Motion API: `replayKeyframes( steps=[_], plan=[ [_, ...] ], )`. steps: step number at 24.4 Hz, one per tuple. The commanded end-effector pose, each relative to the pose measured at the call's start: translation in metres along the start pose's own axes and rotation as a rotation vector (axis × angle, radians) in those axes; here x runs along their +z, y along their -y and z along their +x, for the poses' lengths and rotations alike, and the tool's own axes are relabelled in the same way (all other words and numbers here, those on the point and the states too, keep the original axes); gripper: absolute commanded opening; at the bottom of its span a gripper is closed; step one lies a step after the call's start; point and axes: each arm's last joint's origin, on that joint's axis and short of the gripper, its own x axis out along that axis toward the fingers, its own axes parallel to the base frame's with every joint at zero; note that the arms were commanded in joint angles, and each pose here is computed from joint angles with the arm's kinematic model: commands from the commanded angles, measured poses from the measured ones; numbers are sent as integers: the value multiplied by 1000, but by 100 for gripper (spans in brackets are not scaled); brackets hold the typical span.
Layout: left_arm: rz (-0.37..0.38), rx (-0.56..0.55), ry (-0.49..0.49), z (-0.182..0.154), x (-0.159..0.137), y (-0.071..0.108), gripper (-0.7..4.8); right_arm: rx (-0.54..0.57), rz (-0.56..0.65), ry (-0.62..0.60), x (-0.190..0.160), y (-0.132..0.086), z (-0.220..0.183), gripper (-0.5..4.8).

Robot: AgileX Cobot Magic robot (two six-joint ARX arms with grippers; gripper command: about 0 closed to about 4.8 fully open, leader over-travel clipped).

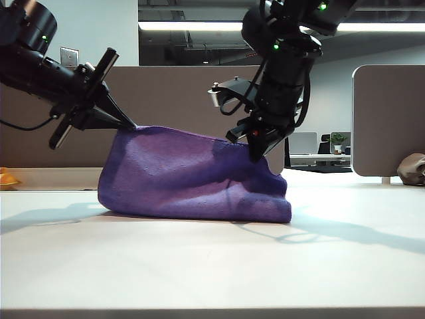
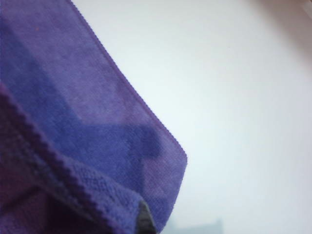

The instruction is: Fold the bottom of the cloth upward, then fold it vertically to form a square shape.

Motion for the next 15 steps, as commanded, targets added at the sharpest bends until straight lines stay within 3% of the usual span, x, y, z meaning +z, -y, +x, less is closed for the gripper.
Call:
replayKeyframes(
  steps=[1,8,15],
  plan=[
    [2,3,1,3,4,-2,-5,-8,6,13,0,5,3,-2],
    [-27,29,-29,19,1,-19,-5,-5,11,28,-2,6,15,-2],
    [-10,17,-9,26,2,-26,-5,-3,9,22,1,5,27,-2]
  ],
)
